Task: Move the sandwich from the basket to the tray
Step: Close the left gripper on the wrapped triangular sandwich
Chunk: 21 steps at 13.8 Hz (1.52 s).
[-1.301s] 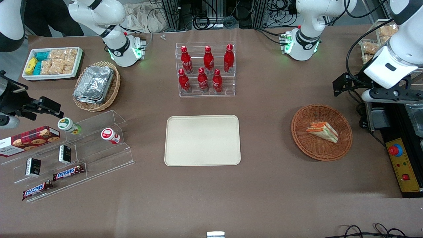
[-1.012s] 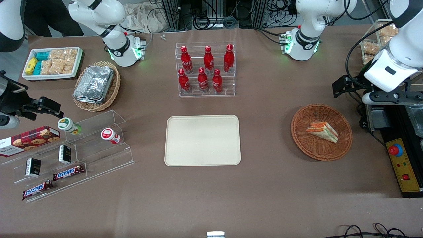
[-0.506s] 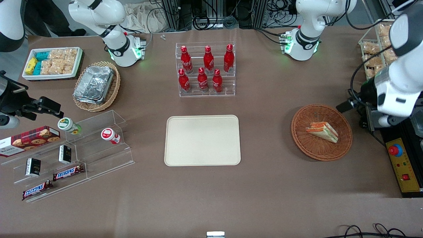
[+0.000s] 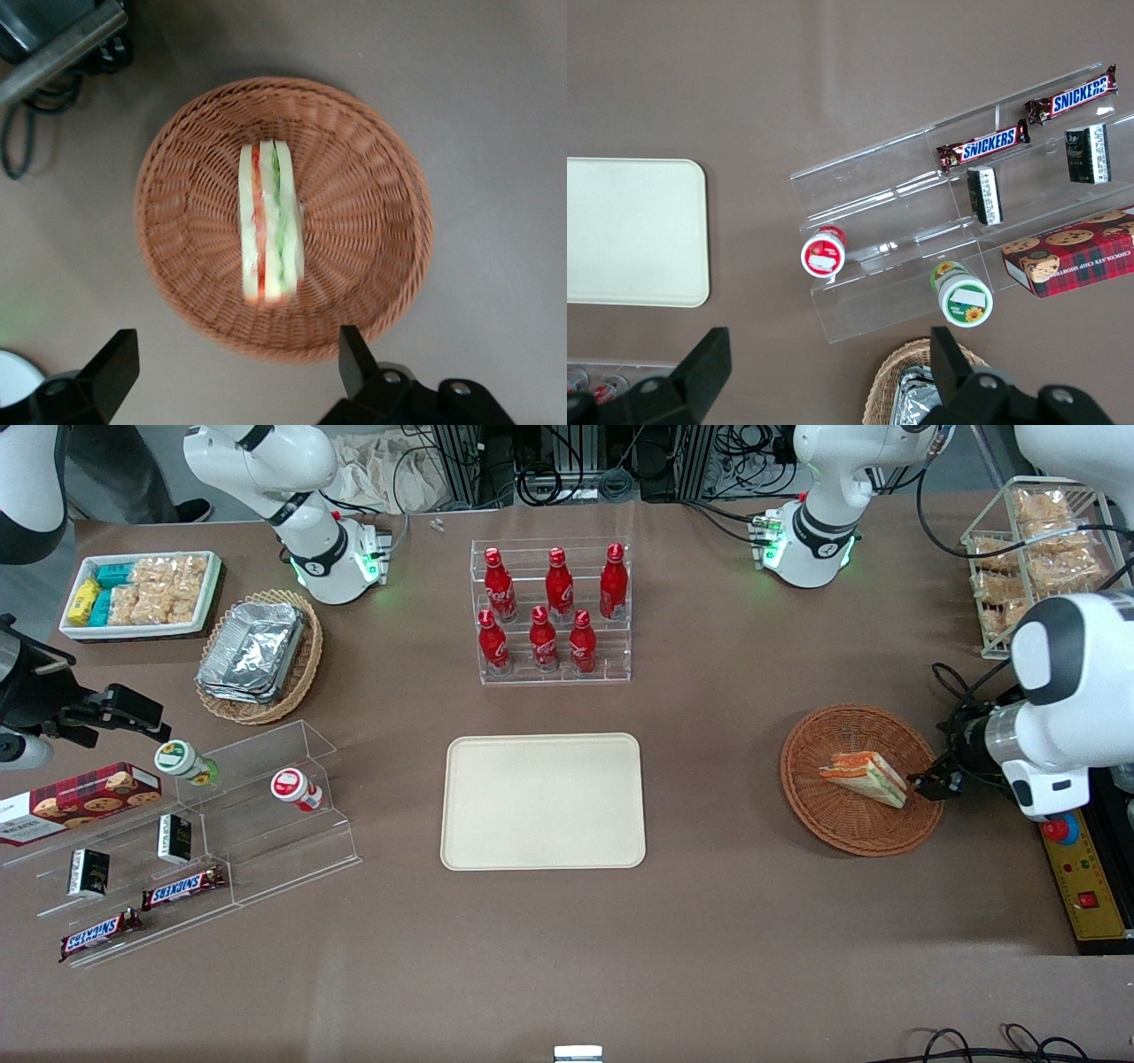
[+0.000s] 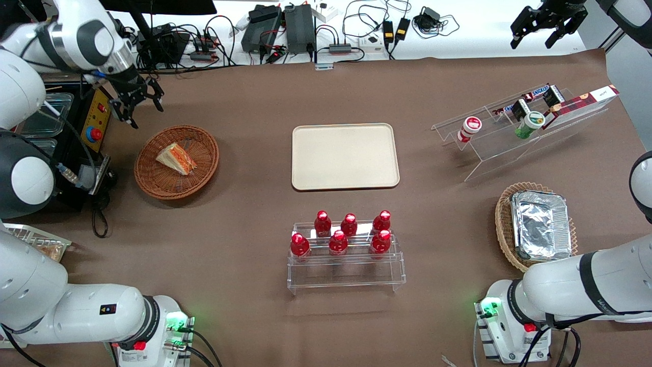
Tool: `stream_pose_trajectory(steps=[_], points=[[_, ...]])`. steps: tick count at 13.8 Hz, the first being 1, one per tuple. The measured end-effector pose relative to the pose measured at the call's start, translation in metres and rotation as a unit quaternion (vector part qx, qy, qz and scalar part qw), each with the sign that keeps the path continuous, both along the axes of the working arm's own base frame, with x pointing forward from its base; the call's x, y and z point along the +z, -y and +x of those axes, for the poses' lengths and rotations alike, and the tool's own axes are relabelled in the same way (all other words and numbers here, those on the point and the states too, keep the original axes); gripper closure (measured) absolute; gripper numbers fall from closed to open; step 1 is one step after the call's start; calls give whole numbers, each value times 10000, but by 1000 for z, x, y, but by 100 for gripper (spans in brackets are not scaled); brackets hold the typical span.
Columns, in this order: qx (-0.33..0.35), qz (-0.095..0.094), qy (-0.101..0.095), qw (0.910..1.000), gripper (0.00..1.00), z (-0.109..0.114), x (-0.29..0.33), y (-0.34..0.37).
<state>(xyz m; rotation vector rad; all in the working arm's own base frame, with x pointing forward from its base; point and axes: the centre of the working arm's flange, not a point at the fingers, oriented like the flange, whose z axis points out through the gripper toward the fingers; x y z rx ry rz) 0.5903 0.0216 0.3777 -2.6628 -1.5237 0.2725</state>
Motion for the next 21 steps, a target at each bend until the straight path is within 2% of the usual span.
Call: stream_pose_trajectory(steps=[2,4,6,17,18,19,21], points=[[311,71,113,9994,0,-12,-47,2],[566,117,-19,9983,0,-26,-91,-2],[787,67,-123,9968,0,-35,-114,-15],[761,-29,-27,9971,0,-31,-139,3],[758,-28,-30,9971,7,-31,-142,4],[763,-27,-27,9971,7,-31,-143,4],[777,-24,-6,9970,24,-30,-143,3]])
